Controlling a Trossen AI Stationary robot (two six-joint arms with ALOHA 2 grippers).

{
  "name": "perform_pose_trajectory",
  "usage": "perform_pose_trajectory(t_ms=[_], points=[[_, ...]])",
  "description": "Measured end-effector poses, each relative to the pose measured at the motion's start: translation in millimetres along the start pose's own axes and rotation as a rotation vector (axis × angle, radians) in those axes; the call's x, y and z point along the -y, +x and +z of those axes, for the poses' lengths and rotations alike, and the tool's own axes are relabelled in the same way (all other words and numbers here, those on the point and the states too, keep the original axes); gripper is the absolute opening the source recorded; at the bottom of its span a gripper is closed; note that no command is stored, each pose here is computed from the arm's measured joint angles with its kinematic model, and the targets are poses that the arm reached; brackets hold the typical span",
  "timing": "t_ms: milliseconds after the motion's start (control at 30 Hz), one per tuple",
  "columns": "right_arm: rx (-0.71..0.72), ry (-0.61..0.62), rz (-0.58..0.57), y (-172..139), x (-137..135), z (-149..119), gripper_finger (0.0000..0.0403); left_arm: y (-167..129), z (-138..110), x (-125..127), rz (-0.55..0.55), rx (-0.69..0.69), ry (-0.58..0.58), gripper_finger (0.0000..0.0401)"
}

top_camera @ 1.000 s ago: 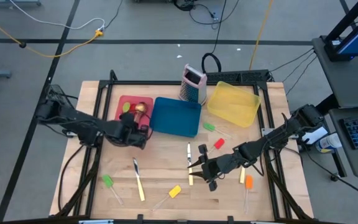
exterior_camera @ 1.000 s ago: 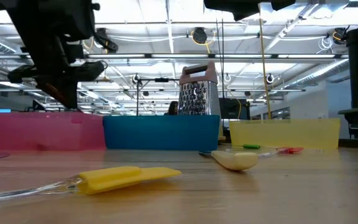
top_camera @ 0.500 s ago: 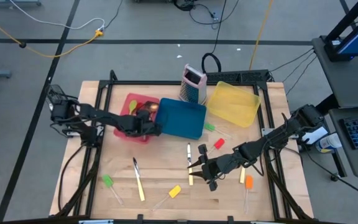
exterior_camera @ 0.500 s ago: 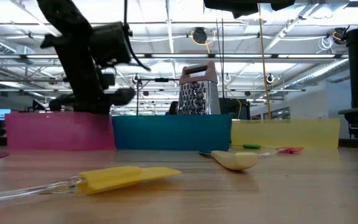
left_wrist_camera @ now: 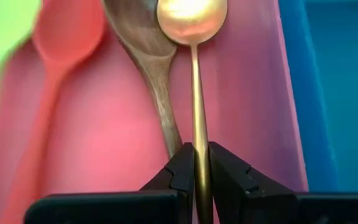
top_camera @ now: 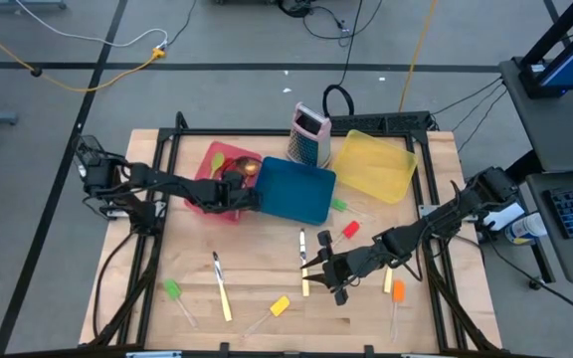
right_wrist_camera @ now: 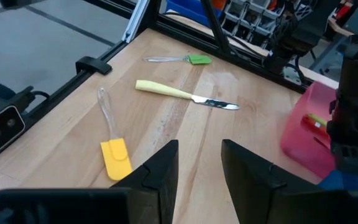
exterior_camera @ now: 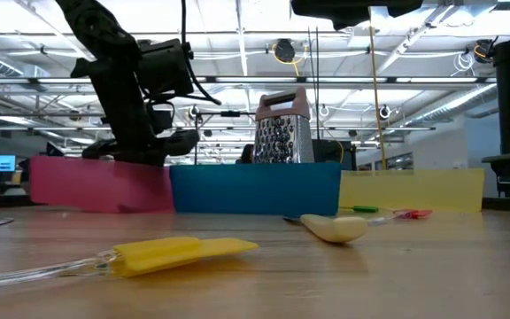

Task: Pick & Place Kitchen Items
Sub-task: Put the gold spoon into the red bin, then put the red spatula into the blue bin

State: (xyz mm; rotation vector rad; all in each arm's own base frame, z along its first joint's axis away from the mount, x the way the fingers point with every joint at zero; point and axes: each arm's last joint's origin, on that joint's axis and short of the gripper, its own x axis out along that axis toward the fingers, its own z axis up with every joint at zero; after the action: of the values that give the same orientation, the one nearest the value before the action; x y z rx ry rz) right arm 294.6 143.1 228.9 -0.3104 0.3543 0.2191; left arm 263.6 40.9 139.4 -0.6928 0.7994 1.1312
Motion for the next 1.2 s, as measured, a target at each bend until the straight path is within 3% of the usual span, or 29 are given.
perform_pose_trajectory(t_ms=[533, 700, 867, 1100, 1200], points=[[-0.001, 0.022, 0.0, 0.0, 0.0, -0.3, 0.0116, 1.5, 2.2, -2.0, 0.012, -0.003, 0.112, 0.0114], [-0.001, 0.022, 0.0, 0.0, 0.0, -0.3, 0.0116, -0.8, 3.6, -3.0, 0.007, -0.005, 0.177, 0.0121], [-0.005, 0.021, 0.001, 0.0, -0.1, -0.7, 0.0116, -18.1, 10.4, -10.7, -0.014, 0.002, 0.205, 0.0111], [-0.028, 0.099, -0.012, 1.3, 4.4, -5.3, 0.0116, -57.7, 23.0, -17.8, -0.14, 0.082, 0.157, 0.0094], [-0.039, 0.104, -0.019, 1.7, 6.0, -13.2, 0.0116, -72.5, 20.0, -17.9, -0.199, 0.103, 0.188, 0.0093]])
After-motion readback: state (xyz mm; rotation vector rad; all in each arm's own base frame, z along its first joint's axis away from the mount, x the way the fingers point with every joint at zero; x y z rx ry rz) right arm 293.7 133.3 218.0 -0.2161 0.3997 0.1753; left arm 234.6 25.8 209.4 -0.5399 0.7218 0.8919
